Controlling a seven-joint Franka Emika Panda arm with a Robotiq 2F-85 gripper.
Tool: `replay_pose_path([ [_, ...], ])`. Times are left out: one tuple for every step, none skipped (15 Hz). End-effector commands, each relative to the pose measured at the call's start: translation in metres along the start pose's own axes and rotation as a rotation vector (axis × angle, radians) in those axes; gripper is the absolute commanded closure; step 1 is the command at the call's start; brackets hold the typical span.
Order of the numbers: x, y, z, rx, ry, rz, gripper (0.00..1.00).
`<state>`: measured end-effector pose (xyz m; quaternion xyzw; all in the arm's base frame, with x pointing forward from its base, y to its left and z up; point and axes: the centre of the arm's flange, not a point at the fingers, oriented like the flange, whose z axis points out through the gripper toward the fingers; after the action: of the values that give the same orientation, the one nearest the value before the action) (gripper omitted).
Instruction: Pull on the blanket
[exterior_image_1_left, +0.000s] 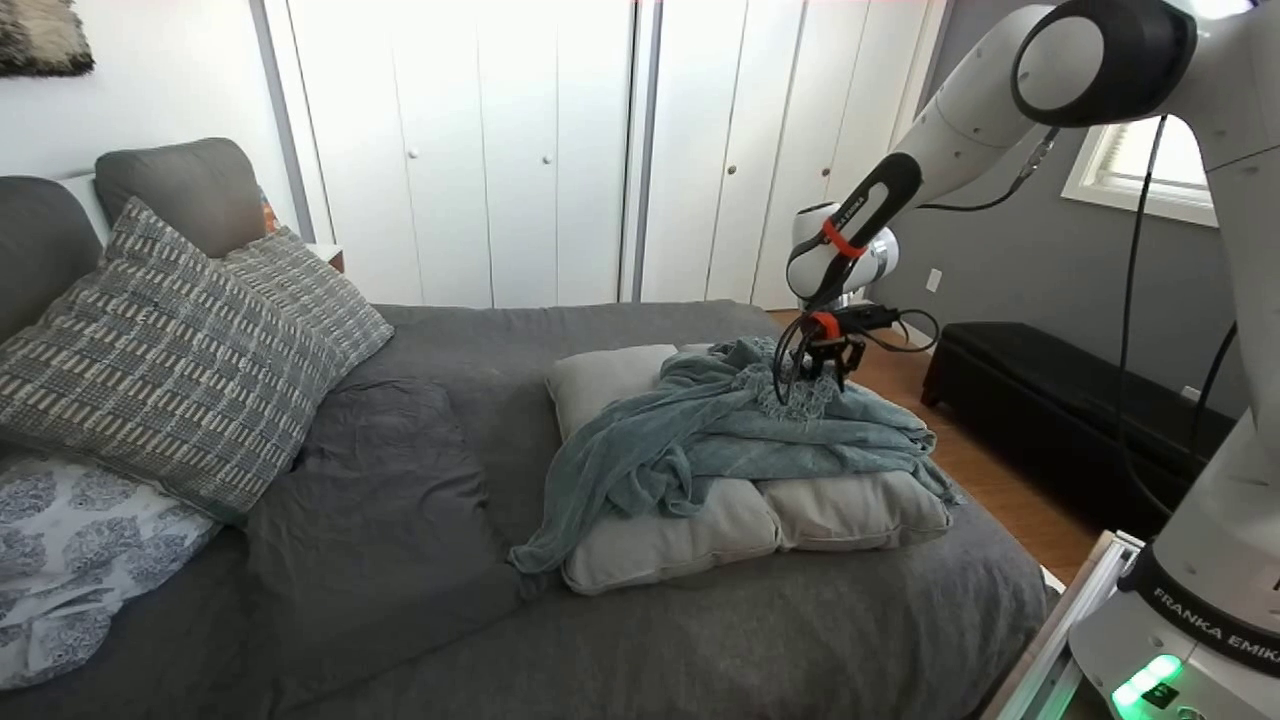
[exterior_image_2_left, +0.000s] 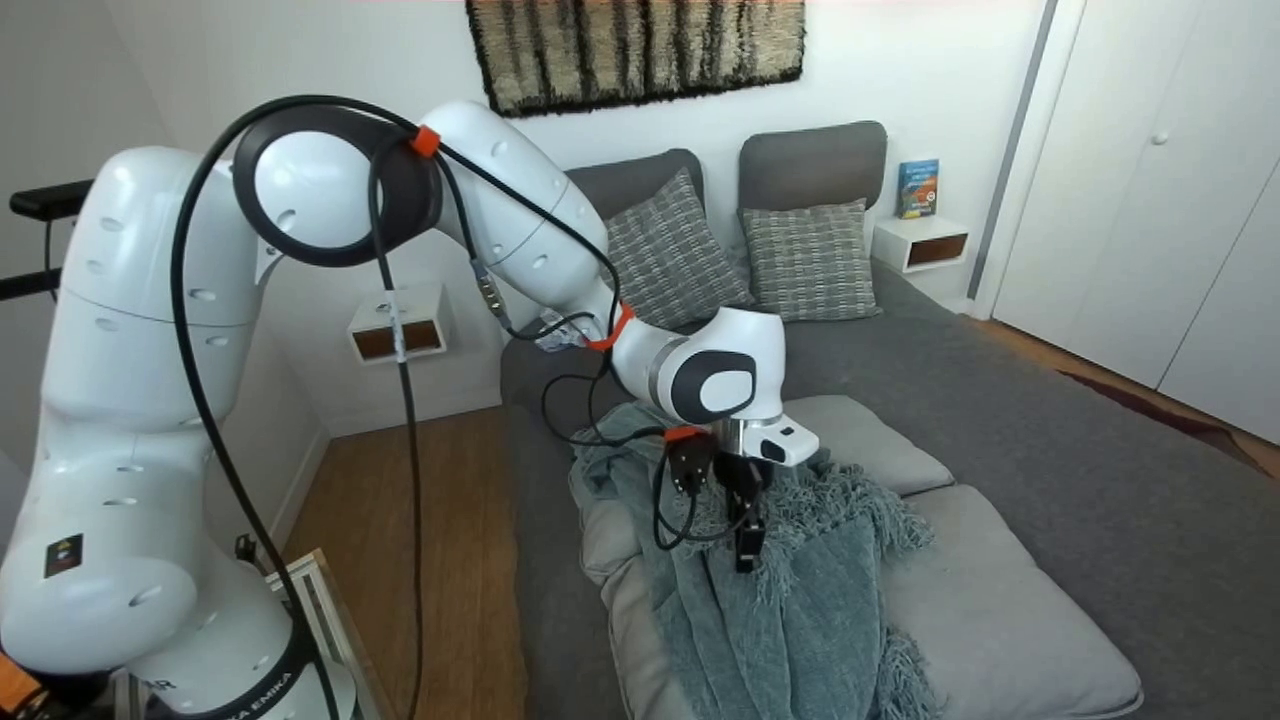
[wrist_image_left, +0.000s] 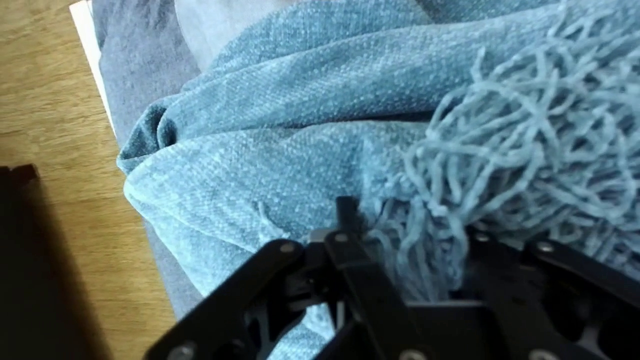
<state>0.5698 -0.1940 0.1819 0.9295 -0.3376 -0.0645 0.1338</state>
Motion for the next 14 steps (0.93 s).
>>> replay_pose_path([
  [0.000,0.015,-0.022,-0.008,-0.005,0.034,0.90],
  [-0.002,0.019,-0.026,-0.013,-0.007,0.035,0.98],
  [-0.006,0.023,-0.031,-0.015,-0.015,0.030,0.99],
  [-0.010,0.027,-0.038,-0.004,-0.023,0.029,1.00],
  [-0.015,0.032,-0.045,0.000,-0.020,0.028,1.00],
  [-0.024,0.040,-0.055,0.006,-0.019,0.028,0.97],
  [-0.033,0.048,-0.064,0.010,-0.022,0.017,0.98],
  [-0.043,0.055,-0.071,0.006,-0.023,0.019,0.98],
  [-0.055,0.063,-0.078,0.011,-0.022,0.011,0.98],
  [-0.066,0.071,-0.083,0.011,-0.026,0.007,0.98],
  [-0.079,0.080,-0.086,0.009,-0.025,0.000,0.98],
  [-0.090,0.090,-0.088,0.012,-0.023,0.004,0.98],
  [-0.100,0.100,-0.088,0.023,-0.030,-0.002,0.98],
  [-0.111,0.111,-0.086,0.033,-0.038,0.016,0.98],
])
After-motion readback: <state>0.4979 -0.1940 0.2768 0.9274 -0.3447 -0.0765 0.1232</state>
